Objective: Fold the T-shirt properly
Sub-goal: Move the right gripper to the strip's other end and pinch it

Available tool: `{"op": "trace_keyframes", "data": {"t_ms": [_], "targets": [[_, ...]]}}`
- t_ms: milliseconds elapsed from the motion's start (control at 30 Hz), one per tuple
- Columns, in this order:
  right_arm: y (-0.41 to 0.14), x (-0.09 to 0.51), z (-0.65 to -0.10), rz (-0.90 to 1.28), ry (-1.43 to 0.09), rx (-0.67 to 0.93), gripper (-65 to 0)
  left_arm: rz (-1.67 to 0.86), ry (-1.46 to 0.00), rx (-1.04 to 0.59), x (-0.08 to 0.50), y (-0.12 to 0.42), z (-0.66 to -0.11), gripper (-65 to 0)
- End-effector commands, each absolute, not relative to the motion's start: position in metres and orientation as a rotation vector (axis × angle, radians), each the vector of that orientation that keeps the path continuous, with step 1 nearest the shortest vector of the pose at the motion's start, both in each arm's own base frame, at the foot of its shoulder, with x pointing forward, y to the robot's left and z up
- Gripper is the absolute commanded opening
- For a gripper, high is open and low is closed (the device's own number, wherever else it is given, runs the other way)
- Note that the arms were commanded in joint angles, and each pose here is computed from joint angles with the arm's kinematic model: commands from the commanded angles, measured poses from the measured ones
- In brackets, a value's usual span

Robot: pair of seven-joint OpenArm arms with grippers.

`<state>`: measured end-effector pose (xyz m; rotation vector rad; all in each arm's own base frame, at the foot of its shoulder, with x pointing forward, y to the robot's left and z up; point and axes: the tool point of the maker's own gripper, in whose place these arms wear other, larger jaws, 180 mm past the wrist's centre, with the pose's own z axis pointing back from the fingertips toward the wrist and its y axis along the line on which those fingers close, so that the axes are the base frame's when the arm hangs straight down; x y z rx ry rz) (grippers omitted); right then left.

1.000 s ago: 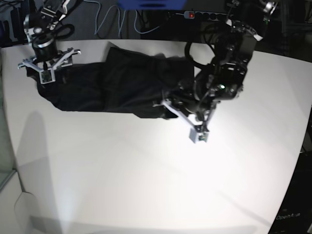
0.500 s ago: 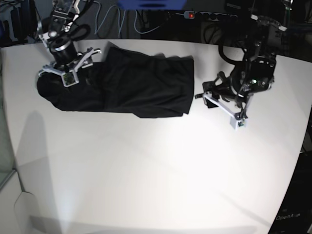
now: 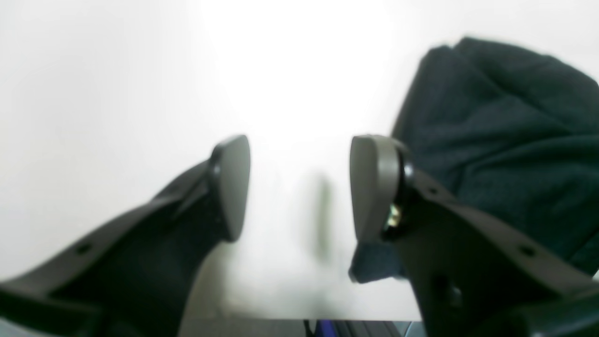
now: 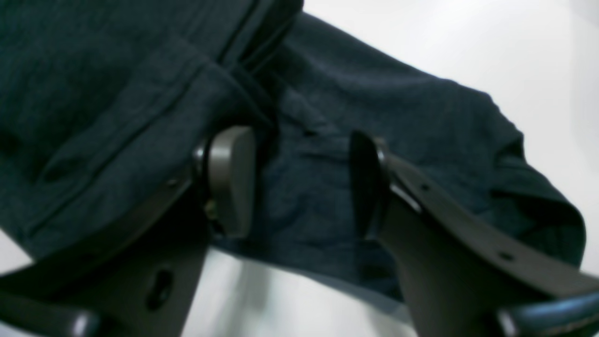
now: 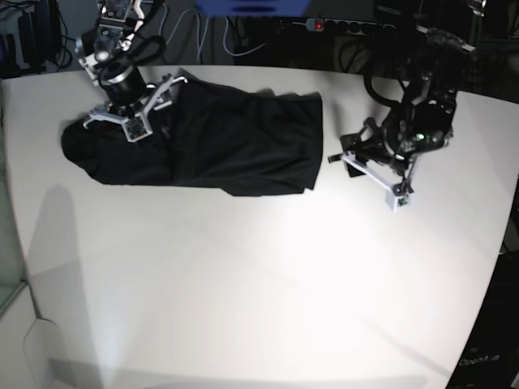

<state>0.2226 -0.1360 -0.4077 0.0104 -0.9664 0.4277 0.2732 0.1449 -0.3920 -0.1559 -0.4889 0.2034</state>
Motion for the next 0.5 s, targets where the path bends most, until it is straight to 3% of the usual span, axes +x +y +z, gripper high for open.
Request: {"op": "trace_keyframes", "data": {"t_ms": [0, 200, 467], "targets": [[-0.1335, 0.2294, -0.3958, 0.427, -1.019, 0.013, -32.3, 0.2, -0.522, -0.156, 0.2806, 0.1475, -0.384, -31.8], [-0.1333, 0.23, -0.3946, 0.427, -1.025, 0.013, -23.5, 0.202, -0.523, -0.159, 0.2808, 0.1464, -0.384, -31.8], [-0.136, 0.2334, -0.3909, 0.424, -1.039, 0.004, -22.9, 0.198, -0.53, -0.146, 0.282, 0.1499, -0.3832, -31.8]]}}
